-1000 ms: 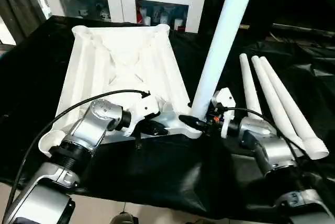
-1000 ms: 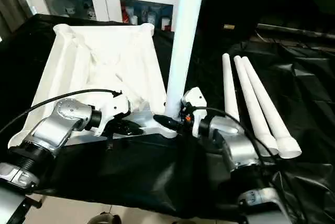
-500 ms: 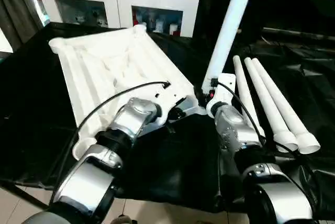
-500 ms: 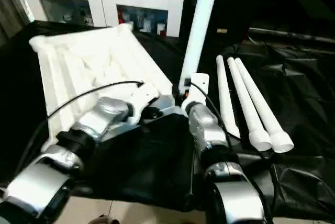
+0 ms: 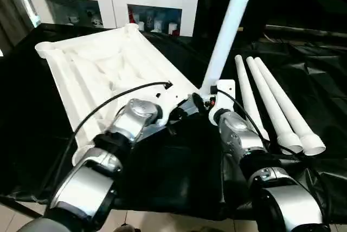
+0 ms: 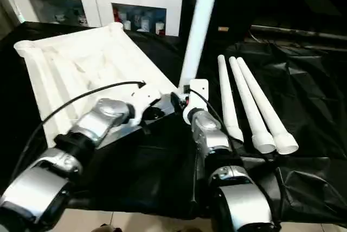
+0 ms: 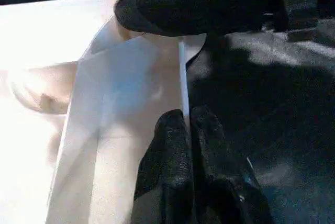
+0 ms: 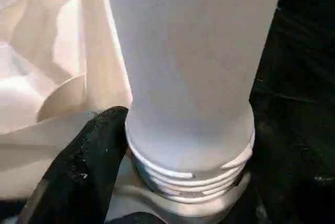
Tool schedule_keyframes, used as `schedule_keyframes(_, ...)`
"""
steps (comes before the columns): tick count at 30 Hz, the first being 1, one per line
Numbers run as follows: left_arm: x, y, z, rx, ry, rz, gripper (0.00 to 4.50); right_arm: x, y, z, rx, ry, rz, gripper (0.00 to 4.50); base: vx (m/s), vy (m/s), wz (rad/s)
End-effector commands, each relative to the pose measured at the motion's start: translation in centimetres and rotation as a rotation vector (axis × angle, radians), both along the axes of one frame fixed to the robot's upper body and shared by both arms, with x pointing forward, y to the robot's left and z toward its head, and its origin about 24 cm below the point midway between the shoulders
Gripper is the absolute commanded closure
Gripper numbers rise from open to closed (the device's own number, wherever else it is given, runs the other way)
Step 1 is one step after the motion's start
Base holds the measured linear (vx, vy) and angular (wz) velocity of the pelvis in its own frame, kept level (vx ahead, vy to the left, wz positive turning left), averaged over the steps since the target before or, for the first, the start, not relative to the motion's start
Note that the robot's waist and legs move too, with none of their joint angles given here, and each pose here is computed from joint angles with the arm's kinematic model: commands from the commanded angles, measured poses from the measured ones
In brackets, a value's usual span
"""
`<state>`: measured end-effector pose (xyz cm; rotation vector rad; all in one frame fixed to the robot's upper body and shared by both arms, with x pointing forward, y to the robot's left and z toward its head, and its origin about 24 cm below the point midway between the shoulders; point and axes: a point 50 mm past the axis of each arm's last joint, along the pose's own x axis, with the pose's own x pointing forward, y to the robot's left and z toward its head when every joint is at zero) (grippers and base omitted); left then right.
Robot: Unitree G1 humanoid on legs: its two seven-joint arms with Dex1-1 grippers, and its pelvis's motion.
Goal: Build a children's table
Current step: Rotate leg to tighten
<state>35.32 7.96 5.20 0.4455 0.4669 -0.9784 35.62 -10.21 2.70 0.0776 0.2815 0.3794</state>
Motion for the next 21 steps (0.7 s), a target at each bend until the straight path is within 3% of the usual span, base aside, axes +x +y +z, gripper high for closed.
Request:
schedule_keyframes(1,-0.7,-0.1,-0.1,0.005,-0.014,-0.108,4.5,-0.6,0.3,0.2,-0.024,-0.028,0.176,0.98,0.0,0.0,0.0)
schedule_keyframes(11,-2.1,2.2,-0.2,0.005,0.038,-0.231,4.5,-1.7,-3.0,1.3,-0.128,-0.069,0.432,0.98,0.0,0.0,0.0)
schedule_keyframes(19,-2.8,2.8,0.1,0.0,0.044,-0.274,4.5,-1.7,-3.6,1.9,-0.113,-0.09,0.452,0.98,0.0,0.0,0.0)
schedule_keyframes(21,-2.8,2.9,0.1,0.005,0.046,-0.273,4.5,-1.9,-3.5,1.8,-0.115,-0.079,0.468,1.23,0.0,0.0,0.0)
